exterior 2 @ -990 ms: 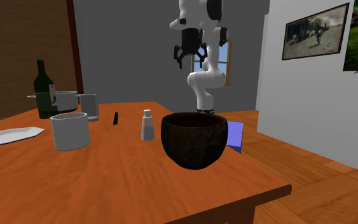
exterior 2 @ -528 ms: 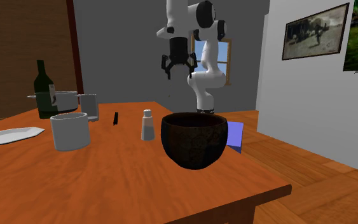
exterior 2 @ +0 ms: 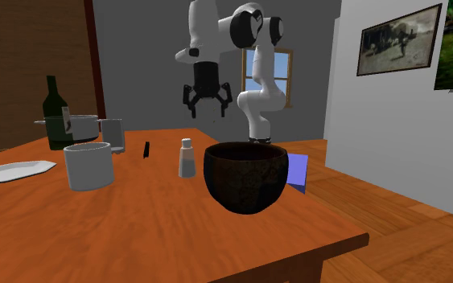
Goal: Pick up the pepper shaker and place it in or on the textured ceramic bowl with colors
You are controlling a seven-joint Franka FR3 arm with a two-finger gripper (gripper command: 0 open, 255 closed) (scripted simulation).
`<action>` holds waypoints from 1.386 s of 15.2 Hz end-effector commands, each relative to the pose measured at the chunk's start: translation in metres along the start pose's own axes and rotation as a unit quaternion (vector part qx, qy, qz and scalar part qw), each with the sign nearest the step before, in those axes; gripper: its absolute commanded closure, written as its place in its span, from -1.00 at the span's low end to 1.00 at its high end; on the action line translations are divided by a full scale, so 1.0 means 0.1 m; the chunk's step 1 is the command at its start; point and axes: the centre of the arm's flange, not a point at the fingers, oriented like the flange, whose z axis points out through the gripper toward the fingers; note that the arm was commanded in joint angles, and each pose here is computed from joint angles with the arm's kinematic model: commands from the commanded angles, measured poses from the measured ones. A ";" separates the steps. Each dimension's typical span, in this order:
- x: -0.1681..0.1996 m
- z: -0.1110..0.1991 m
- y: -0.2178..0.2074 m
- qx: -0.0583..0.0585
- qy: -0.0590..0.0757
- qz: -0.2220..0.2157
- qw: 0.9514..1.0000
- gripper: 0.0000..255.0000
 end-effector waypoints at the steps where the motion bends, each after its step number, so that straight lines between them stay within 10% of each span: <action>1: 0.17 0.13 0.17 0.000 0.004 -0.008 1.000 -1.00; 21: 0.69 0.92 0.55 0.002 0.016 -0.030 0.999 -1.00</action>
